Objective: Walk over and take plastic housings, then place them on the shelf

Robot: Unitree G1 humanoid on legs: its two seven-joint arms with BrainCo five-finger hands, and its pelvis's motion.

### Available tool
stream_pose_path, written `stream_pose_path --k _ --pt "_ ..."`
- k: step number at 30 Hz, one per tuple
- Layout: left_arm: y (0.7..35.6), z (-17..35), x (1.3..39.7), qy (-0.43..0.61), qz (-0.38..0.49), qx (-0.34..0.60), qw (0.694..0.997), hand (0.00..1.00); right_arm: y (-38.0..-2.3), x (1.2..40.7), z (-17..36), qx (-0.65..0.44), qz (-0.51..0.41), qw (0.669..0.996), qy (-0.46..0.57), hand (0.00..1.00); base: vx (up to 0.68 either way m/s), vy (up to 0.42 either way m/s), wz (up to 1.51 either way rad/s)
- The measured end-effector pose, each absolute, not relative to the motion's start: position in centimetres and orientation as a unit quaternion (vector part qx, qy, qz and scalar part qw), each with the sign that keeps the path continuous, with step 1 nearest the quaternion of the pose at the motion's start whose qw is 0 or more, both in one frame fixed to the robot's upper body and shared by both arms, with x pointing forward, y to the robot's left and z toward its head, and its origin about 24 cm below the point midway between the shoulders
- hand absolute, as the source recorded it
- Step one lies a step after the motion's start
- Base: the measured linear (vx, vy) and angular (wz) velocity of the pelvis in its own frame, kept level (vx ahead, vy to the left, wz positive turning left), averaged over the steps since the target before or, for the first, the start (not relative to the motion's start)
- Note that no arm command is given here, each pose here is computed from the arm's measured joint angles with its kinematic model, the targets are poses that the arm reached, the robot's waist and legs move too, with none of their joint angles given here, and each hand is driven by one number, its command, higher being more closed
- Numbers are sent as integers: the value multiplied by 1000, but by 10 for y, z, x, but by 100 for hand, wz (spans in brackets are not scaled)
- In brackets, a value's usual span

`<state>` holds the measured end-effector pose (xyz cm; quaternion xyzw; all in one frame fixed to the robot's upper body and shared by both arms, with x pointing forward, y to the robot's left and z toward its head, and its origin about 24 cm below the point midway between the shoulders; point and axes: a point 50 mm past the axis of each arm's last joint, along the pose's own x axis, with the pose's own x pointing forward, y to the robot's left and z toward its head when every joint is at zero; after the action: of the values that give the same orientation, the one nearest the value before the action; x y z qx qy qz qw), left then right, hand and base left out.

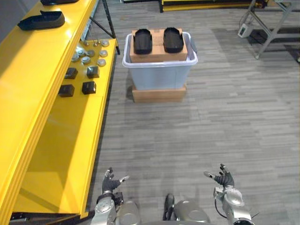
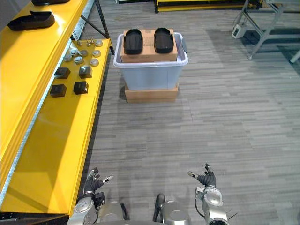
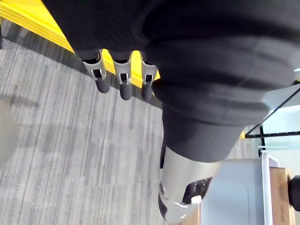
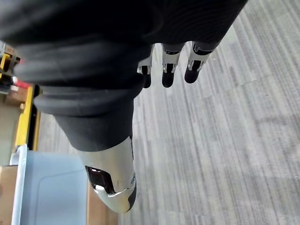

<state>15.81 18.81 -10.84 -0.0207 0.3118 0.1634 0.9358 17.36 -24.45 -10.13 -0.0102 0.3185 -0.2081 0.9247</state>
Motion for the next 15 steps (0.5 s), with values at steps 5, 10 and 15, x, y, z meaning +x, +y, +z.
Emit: stream_pose_path --k 5,10,15 --pt "181 -111 156 319 161 -30 934 0 -244 149 -115 -2 -232 905 356 0 574 175 -34" --pt "185 -116 152 338 158 -16 928 0 -233 136 -129 11 -224 890 397 0 598 127 9" --pt "192 -113 156 331 158 -3 930 0 -228 146 -126 -6 -198 900 387 0 557 -10 7"
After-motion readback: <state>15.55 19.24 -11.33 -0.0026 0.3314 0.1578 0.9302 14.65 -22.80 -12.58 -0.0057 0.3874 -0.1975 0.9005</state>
